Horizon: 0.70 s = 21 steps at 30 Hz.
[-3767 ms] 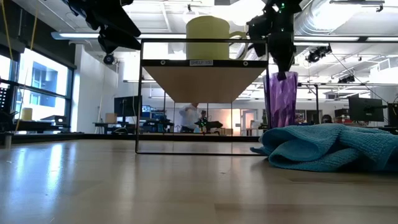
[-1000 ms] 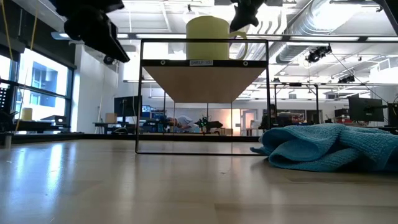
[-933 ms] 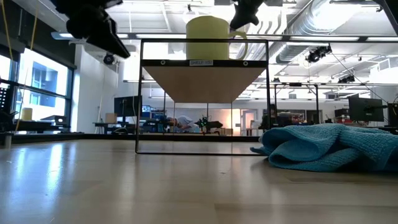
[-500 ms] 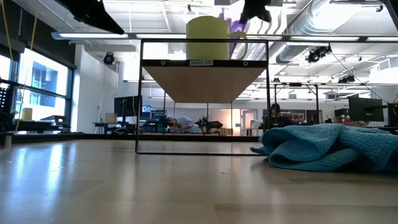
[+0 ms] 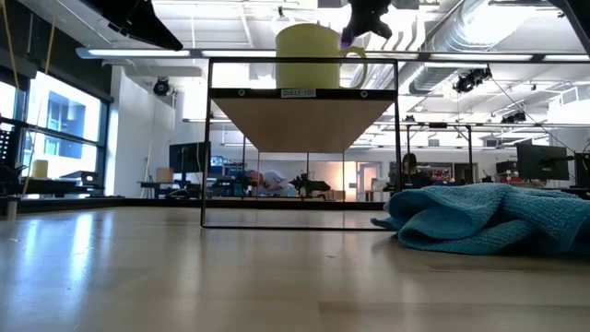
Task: Stack small to large cups/mugs on shelf
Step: Put the violet cup on the shelf
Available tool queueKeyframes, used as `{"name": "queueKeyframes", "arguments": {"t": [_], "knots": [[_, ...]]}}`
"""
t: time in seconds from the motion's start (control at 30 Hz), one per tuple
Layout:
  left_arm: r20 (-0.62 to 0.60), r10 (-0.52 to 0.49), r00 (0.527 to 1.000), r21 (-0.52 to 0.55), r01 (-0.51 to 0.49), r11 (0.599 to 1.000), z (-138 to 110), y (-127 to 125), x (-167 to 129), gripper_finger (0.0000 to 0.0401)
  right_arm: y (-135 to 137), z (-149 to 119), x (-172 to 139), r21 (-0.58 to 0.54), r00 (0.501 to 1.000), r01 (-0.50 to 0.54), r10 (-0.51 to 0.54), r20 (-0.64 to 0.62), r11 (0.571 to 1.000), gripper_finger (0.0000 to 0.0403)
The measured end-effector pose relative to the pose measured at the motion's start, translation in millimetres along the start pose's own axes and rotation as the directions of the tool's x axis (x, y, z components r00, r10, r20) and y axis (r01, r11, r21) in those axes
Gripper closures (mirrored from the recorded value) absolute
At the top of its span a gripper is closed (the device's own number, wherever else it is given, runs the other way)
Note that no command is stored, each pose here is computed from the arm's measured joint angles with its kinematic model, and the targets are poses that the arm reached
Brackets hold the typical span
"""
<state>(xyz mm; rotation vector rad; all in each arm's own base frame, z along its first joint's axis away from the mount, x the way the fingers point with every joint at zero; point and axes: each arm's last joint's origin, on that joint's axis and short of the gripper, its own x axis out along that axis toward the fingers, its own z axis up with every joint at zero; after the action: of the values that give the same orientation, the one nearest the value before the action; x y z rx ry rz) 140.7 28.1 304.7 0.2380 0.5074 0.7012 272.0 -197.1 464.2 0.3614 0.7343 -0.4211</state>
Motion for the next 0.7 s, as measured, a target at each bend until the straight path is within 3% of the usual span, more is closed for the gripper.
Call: {"name": "queueKeyframes", "arguments": {"t": [0.7], "knots": [[0.001, 0.0, 1.0, -0.056, 0.0, 0.998, 0, 0, 0, 0.0217, -16, 10, 49, -0.007, 1.0, -0.016, 0.016, -0.024, 1.0, 0.0403]]}}
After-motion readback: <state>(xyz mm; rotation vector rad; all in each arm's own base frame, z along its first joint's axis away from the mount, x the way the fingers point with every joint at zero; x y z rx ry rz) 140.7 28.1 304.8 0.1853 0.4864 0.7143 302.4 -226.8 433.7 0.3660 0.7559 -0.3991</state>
